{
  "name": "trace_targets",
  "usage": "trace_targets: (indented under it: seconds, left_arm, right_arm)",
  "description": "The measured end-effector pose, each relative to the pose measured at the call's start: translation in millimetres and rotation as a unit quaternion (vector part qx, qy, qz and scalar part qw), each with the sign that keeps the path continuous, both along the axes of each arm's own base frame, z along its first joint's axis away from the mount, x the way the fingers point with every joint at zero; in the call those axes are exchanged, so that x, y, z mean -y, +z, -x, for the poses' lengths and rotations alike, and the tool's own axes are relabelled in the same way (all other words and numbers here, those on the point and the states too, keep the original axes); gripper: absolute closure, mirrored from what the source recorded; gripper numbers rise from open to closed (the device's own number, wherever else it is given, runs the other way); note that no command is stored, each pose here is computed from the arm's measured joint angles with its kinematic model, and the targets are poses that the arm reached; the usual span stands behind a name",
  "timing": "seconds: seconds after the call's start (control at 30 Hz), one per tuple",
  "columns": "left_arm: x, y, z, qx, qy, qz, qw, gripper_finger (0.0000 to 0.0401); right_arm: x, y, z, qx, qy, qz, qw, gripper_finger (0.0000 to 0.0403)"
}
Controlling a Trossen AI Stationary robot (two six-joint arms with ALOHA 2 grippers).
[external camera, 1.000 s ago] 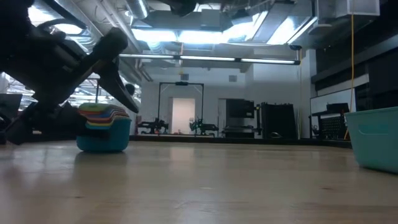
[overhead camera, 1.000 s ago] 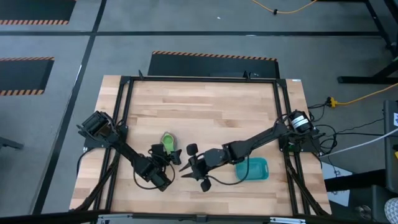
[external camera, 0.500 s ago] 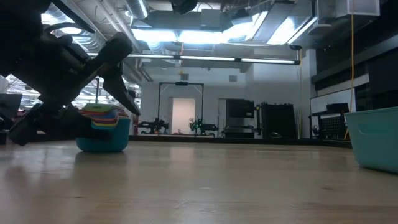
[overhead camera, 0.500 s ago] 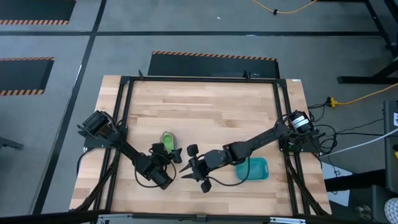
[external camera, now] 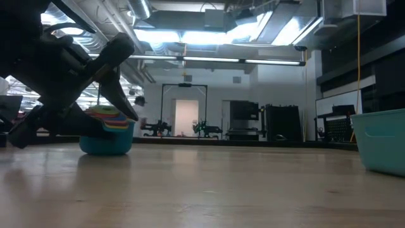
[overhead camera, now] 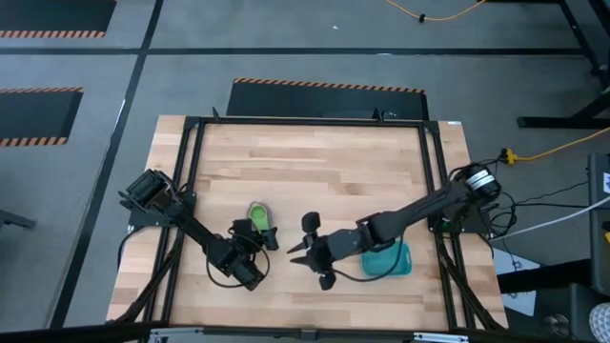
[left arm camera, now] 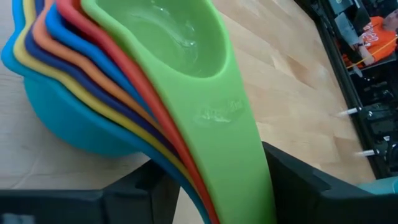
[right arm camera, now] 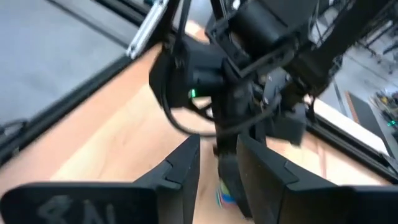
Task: Nest measuring cups in basket
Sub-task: Put the stacked nesting measuring cups into the blue bin
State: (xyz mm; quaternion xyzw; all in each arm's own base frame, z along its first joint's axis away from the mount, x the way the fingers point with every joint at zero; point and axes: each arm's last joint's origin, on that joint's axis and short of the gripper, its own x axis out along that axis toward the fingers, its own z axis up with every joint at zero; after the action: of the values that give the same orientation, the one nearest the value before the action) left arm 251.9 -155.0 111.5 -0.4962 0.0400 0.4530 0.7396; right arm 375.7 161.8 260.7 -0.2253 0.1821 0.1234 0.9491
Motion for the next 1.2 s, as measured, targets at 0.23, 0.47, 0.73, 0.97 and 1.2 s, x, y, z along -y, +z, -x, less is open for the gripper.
trace_targets:
  seconds: [0.23, 0.47, 0.73, 0.97, 1.2]
  left_arm:
    - [0, 0, 0, 0.000, -0.001, 0.000, 1.000, 0.0222]
    - [4, 0, 2, 0.000, -0.007, -0.001, 1.000, 0.0250]
    - [5, 0, 3, 0.000, -0.011, -0.001, 1.000, 0.0272]
    - [5, 0, 3, 0.000, -0.011, -0.001, 1.000, 0.0284]
    - [5, 0, 3, 0.001, -0.011, -0.002, 1.000, 0.0285]
  right_arm:
    - [4, 16, 27, -0.054, -0.011, 0.005, 0.998, 0.0291]
    - [26, 13, 77, -0.042, -0.093, -0.006, 0.995, 0.0291]
    - [57, -17, 132, -0.053, -0.201, -0.080, 0.975, 0.0291]
    - [64, -44, 144, -0.031, -0.222, -0.149, 0.963, 0.0291]
    - [78, -64, 133, -0.019, -0.212, -0.175, 0.961, 0.0291]
